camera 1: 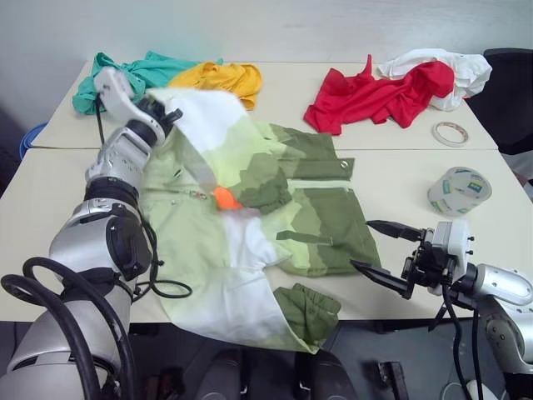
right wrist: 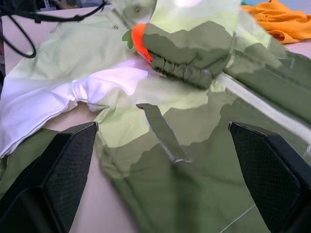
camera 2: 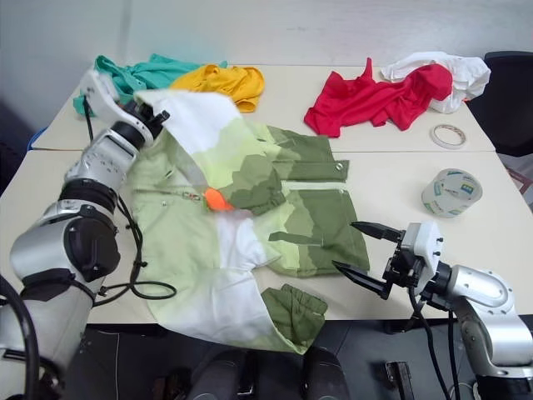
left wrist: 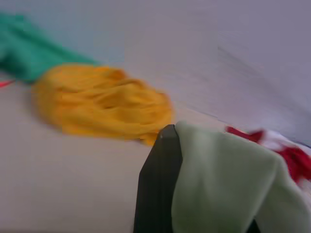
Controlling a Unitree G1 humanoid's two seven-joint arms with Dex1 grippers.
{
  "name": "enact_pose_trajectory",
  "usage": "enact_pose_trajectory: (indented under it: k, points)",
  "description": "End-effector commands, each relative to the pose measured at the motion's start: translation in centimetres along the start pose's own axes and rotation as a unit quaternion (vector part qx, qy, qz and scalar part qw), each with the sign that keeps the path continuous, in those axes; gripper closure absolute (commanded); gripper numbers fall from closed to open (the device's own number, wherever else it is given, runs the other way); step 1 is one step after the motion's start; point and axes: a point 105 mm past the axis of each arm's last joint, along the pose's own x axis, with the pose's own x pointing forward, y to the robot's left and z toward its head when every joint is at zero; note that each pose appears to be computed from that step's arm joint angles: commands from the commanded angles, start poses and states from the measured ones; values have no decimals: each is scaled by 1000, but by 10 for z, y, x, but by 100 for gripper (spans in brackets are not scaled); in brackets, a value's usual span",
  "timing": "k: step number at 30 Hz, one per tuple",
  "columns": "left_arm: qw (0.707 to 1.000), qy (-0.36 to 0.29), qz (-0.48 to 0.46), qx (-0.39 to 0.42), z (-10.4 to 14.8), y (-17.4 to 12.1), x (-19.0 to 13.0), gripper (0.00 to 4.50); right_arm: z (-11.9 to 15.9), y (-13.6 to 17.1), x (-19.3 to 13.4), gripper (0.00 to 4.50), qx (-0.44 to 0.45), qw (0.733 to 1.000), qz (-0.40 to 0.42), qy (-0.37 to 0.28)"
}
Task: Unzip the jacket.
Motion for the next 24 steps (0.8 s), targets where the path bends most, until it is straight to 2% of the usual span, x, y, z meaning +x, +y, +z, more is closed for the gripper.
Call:
enact_pose_trajectory:
  k: [1,4,7,10,12,14,16,17,18,22,24]
  points:
    - [998,10,37,48,-5,9,-1,449,11,9,9,0,-22,999,10,-22]
    - [994,52,6,96,-19,7,-3,449,13,12,12,0,-8,999,14,-31]
    - [990,76,-19,118,-19,8,-7,382,14,18,13,0,1,999,33,-30]
    - [970,98,-59,215,-9,11,-14,290,11,26,15,0,12,998,62,-11]
    - [935,106,-131,311,4,5,-24,222,13,19,15,0,-8,998,54,-10]
    - [904,121,-183,368,11,3,-34,162,14,11,14,0,-24,999,45,-5]
    - [876,134,-204,416,23,9,-47,162,12,2,11,0,-44,998,39,10]
    - [862,144,-205,441,30,15,-54,126,10,-3,10,0,-52,998,41,22]
    - [847,156,-204,465,35,21,-60,119,7,-6,9,0,-56,997,46,36]
    - [759,190,-246,573,40,39,-94,7,-11,-20,3,0,-71,989,62,116]
    - [735,191,-284,586,36,38,-108,3,-17,-24,2,0,-80,985,71,138]
